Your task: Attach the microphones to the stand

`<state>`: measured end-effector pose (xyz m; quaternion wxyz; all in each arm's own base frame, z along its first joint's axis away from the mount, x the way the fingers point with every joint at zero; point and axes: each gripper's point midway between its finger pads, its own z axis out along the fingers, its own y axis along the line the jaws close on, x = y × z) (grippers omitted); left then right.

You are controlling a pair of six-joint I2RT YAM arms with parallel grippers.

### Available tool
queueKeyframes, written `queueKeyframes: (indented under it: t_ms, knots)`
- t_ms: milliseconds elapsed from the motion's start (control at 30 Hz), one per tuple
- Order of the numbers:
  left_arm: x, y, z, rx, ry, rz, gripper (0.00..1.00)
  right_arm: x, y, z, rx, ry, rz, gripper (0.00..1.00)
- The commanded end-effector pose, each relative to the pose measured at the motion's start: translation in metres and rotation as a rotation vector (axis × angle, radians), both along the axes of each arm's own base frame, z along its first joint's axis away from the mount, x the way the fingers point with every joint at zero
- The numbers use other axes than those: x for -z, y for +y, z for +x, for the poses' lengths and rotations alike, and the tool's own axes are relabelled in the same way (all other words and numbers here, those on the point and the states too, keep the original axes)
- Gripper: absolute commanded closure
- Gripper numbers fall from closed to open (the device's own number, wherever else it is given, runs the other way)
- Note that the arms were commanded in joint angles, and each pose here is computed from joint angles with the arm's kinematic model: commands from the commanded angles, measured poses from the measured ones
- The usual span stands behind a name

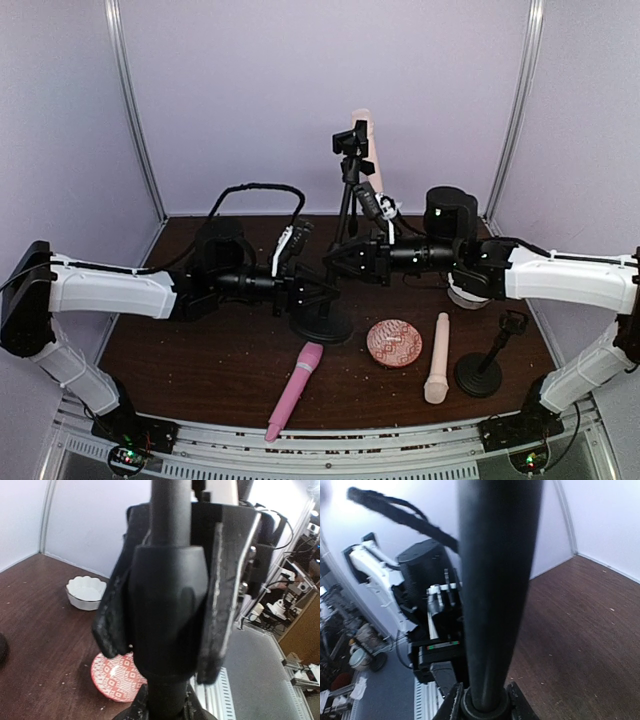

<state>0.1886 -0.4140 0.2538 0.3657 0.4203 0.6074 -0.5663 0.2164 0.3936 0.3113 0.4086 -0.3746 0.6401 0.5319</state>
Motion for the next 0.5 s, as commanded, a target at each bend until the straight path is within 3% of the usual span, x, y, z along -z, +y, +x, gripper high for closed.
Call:
queueKeyframes:
  t_ms: [0,67,200,300,467]
  knots:
    - [-0.022,0.014,0.039,-0.28,-0.089,-0.01,1.0,-0.01,-0.008,0.037,0.482,-0.058,-0.099,1.0]
    - [-0.021,0.024,0.049,-0.371,-0.111,0.012,1.0,-0.004,-0.013,0.043,0.659,-0.019,-0.128,1.0]
    - [-0.021,0.038,0.061,-0.486,-0.134,0.027,1.0,0.008,-0.002,0.047,0.797,0.076,-0.178,0.97]
    - [-0.021,0.042,0.061,-0.502,-0.134,0.022,1.0,0.013,0.006,0.046,0.803,0.096,-0.21,0.82]
    - [-0.033,0.031,0.047,-0.395,-0.152,-0.01,1.0,-0.016,-0.001,0.031,0.644,-0.048,-0.178,0.49]
